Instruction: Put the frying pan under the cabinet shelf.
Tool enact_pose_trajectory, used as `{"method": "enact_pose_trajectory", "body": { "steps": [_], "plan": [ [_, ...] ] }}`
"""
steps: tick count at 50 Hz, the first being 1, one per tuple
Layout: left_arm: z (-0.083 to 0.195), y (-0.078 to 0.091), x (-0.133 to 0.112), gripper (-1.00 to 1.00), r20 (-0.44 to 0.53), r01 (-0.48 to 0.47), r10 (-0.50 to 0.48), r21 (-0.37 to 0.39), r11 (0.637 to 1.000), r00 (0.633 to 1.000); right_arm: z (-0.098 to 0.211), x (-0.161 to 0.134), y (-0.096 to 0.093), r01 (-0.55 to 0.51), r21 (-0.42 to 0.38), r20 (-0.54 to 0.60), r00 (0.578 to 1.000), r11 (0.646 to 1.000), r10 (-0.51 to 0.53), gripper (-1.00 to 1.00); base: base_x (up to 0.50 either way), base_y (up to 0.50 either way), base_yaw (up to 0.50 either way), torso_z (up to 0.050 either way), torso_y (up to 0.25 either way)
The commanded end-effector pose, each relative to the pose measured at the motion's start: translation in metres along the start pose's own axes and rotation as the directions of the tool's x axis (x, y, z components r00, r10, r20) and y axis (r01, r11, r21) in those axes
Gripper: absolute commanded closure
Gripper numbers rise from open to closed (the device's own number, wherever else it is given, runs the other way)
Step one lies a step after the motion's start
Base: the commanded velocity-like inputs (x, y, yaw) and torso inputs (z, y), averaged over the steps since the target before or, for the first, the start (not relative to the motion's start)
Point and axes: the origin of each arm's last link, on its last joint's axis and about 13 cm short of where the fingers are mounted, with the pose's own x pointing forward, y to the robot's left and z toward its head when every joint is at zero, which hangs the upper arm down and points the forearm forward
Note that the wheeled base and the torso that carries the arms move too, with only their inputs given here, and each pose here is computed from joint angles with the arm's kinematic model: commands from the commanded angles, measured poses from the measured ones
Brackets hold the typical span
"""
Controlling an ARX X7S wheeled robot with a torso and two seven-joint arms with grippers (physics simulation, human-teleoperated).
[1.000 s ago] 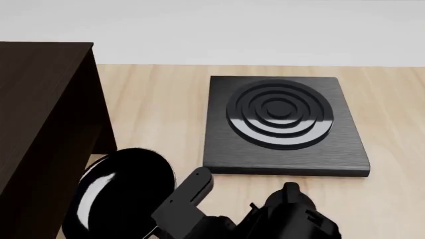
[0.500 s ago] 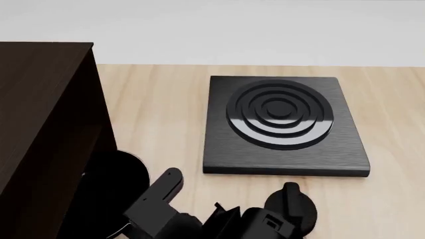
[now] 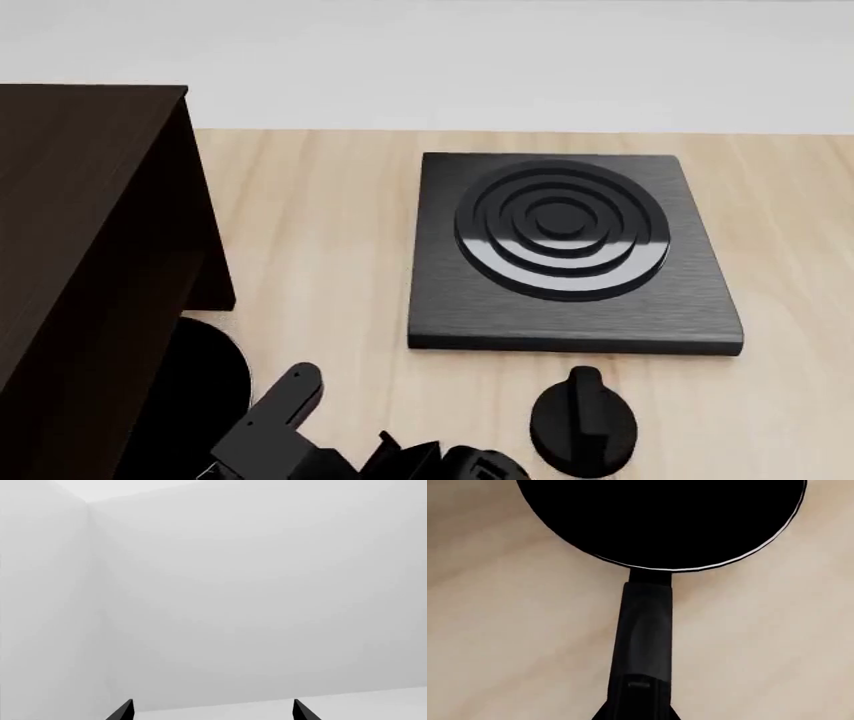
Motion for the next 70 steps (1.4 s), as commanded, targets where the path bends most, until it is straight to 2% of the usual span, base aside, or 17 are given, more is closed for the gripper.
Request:
{"method": "enact_pose_trajectory", "body": {
  "steps": [1,8,19,34,47,48,52,61,66,70],
  "plan": [
    [-0.002,0.002,-0.001,-1.0,-0.004,-0.006,0.006,0.002,1.0,1.0,0.01,0.024,0.013,-0.199,0.046,0.043,0.979,0.979,0.197,1.0,0.0,0.0,0.0,0.0,0.0],
    [-0.004,0.003,-0.001,-1.0,-0.008,-0.009,0.009,0.001,1.0,1.0,0.015,0.036,0.003,-0.208,0.054,0.053,0.977,0.977,0.205,1.0,0.0,0.0,0.0,0.0,0.0],
    [-0.002,0.006,0.001,-1.0,-0.006,-0.016,0.016,-0.002,1.0,1.0,0.023,0.037,0.008,-0.268,0.014,0.07,0.961,0.963,0.267,1.0,0.0,0.0,0.0,0.0,0.0],
    [-0.005,0.006,0.002,-1.0,-0.008,-0.02,0.02,-0.002,1.0,1.0,0.025,0.038,0.01,-0.319,-0.004,0.095,0.943,0.948,0.318,1.0,0.0,0.0,0.0,0.0,0.0],
    [-0.008,0.01,0.0,-1.0,-0.014,-0.028,0.028,-0.002,1.0,1.0,0.017,0.04,-0.005,-0.278,0.042,0.095,0.957,0.96,0.273,1.0,0.0,0.0,0.0,0.0,0.0],
    [-0.008,0.01,0.0,-1.0,-0.015,-0.03,0.03,-0.003,1.0,0.999,0.016,0.04,-0.006,-0.271,0.04,0.092,0.959,0.962,0.267,-1.0,0.0,0.0,0.0,0.0,0.0],
    [-0.009,0.01,0.0,-1.0,-0.016,-0.03,0.03,-0.003,1.0,0.999,0.016,0.039,-0.008,-0.251,0.053,0.089,0.965,0.967,0.246,-1.0,0.0,0.0,0.0,0.0,0.0],
    [-0.008,0.011,-0.002,-1.0,-0.015,-0.034,0.034,-0.007,0.999,0.999,0.03,0.031,-0.005,-0.198,0.008,0.053,0.979,0.98,0.197,-1.0,0.0,0.0,0.0,0.0,0.0],
    [-0.006,0.009,-0.002,-1.0,-0.011,-0.031,0.03,-0.009,0.999,0.999,0.045,0.019,-0.007,-0.151,-0.007,0.049,0.987,0.988,0.152,-1.0,0.0,0.0,0.0,0.0,0.0],
    [-0.004,0.009,-0.001,-1.0,-0.009,-0.031,0.03,-0.012,0.999,1.0,0.045,0.002,-0.008,-0.108,-0.01,0.048,0.993,0.994,0.108,-1.0,0.0,0.0,0.0,0.0,0.0]
  ]
}}
